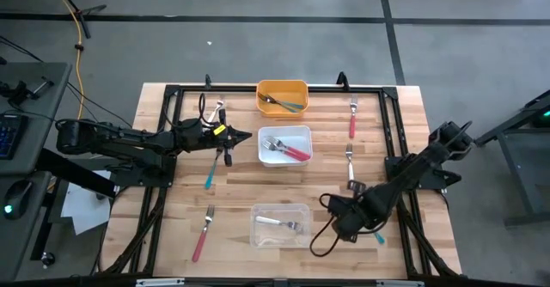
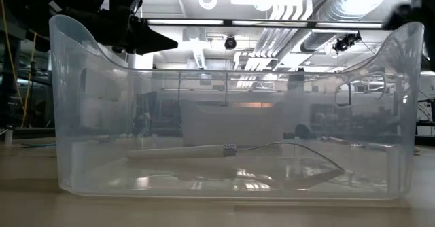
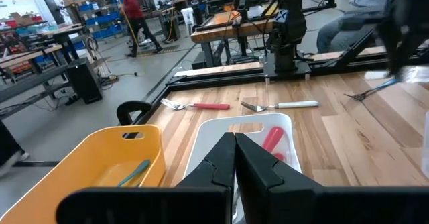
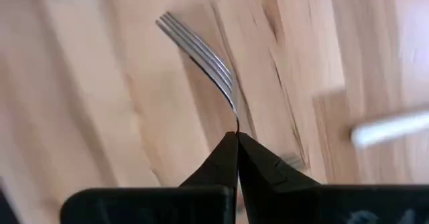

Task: Sort silverware by color (type)
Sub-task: Put the bottom right white fork into the transparent bin

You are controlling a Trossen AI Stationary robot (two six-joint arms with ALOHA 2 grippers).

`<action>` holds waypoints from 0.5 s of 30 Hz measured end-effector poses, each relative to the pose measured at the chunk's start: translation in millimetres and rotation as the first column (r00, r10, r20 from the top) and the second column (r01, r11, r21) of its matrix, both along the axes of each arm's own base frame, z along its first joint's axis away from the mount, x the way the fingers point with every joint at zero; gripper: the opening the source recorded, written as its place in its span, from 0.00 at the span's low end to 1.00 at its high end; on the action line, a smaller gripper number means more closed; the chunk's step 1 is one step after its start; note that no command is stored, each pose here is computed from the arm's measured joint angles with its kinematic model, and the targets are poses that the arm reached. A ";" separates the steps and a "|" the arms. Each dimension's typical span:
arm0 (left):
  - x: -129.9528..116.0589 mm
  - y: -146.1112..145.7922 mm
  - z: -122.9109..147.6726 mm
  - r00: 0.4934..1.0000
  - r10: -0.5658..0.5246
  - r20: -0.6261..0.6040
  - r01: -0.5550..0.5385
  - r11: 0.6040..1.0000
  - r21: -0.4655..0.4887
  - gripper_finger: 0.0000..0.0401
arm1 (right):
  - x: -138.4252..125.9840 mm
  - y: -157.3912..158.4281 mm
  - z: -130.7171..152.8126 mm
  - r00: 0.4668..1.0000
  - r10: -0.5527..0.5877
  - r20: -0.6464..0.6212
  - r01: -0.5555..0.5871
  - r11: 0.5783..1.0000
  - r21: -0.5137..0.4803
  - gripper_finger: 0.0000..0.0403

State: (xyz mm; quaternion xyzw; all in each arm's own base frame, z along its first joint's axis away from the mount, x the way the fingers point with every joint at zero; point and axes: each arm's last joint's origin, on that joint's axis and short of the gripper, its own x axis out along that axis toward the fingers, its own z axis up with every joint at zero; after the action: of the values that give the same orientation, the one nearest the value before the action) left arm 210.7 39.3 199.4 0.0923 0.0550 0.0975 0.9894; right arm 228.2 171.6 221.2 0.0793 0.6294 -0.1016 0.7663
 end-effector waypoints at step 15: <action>0.0 0.0 0.0 1.000 0.000 0.000 0.000 1.000 -0.001 0.00 | 61.5 4.5 87.6 0.871 0.092 0.482 -0.181 0.973 0.141 0.00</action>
State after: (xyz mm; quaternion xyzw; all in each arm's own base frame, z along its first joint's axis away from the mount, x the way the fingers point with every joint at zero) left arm 210.7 39.3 199.4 0.0919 0.0551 0.0975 0.9895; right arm 289.7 176.1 308.8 0.1264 0.4345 0.0334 0.8911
